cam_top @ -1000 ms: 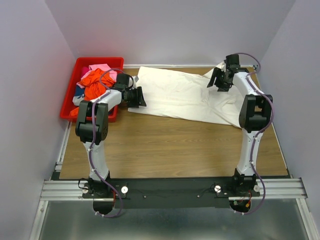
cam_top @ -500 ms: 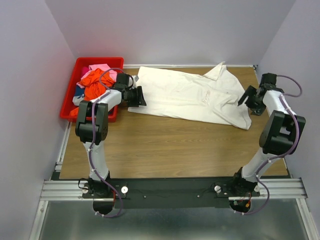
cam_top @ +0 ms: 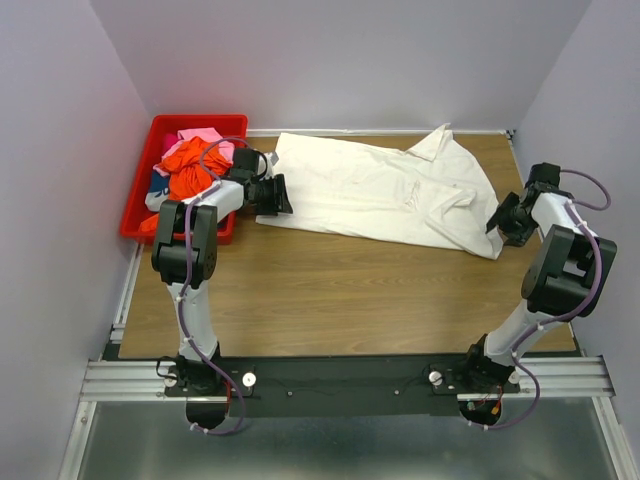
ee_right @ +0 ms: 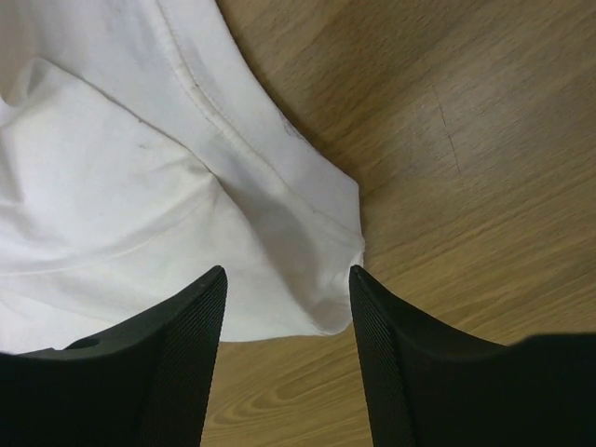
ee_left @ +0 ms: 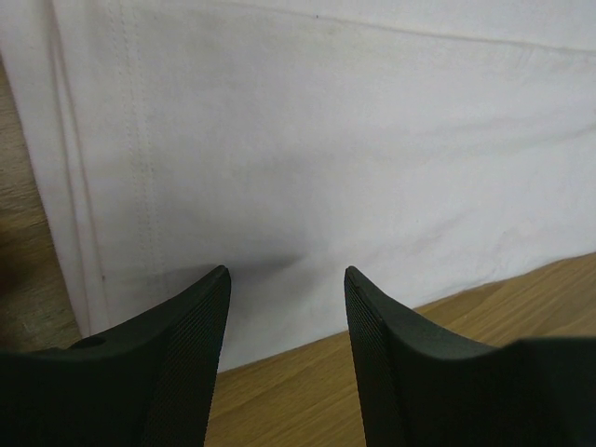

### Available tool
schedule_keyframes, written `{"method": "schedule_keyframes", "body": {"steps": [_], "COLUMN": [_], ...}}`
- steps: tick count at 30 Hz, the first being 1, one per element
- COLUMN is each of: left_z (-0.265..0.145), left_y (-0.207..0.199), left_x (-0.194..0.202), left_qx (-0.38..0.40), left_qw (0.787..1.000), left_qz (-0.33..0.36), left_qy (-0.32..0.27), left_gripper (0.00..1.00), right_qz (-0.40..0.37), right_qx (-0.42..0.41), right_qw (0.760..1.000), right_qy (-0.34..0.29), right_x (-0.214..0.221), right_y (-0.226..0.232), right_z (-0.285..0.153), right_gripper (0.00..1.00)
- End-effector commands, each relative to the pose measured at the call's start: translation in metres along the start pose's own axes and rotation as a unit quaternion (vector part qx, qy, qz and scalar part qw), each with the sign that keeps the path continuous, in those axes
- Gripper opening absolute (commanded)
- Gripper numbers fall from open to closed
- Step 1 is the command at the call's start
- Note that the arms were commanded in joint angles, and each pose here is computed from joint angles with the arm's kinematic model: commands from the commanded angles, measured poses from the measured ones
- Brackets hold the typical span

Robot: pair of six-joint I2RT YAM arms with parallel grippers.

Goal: Fold and stack the t-shirts
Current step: Fold the tshirt

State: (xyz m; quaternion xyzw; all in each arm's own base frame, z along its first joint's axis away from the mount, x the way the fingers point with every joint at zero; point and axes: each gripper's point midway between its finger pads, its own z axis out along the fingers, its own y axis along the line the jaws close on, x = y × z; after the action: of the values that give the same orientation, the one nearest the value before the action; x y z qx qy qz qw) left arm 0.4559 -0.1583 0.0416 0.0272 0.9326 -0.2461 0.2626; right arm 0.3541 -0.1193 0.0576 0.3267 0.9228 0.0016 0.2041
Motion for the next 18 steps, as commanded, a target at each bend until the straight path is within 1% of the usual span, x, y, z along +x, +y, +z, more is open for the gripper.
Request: {"method": "schedule_keyframes", "body": {"steps": [1,12,18], "left_z": [0.011,0.013,0.016], "left_y": [0.006,0.011,0.019], "left_x": [0.013,0.016,0.026], "left_qx": [-0.003,-0.012,-0.026], "left_qw": [1.000,1.000,0.999], "left_qz": [0.005,0.006,-0.002], "left_qy": [0.014,0.020,0.031], "left_gripper": [0.60,0.60,0.60], "right_qz": [-0.009,-0.021,-0.027], "right_qx": [-0.006,-0.014,-0.020], "right_qw": [1.000,0.999,0.998], "right_qy": [0.011,0.039,0.052], "right_x": [0.011,0.029,0.037], "right_y": [-0.002,-0.004,-0.004], "right_z": [-0.003,0.006,0.009], "right_gripper": [0.61,0.54,0.43]}}
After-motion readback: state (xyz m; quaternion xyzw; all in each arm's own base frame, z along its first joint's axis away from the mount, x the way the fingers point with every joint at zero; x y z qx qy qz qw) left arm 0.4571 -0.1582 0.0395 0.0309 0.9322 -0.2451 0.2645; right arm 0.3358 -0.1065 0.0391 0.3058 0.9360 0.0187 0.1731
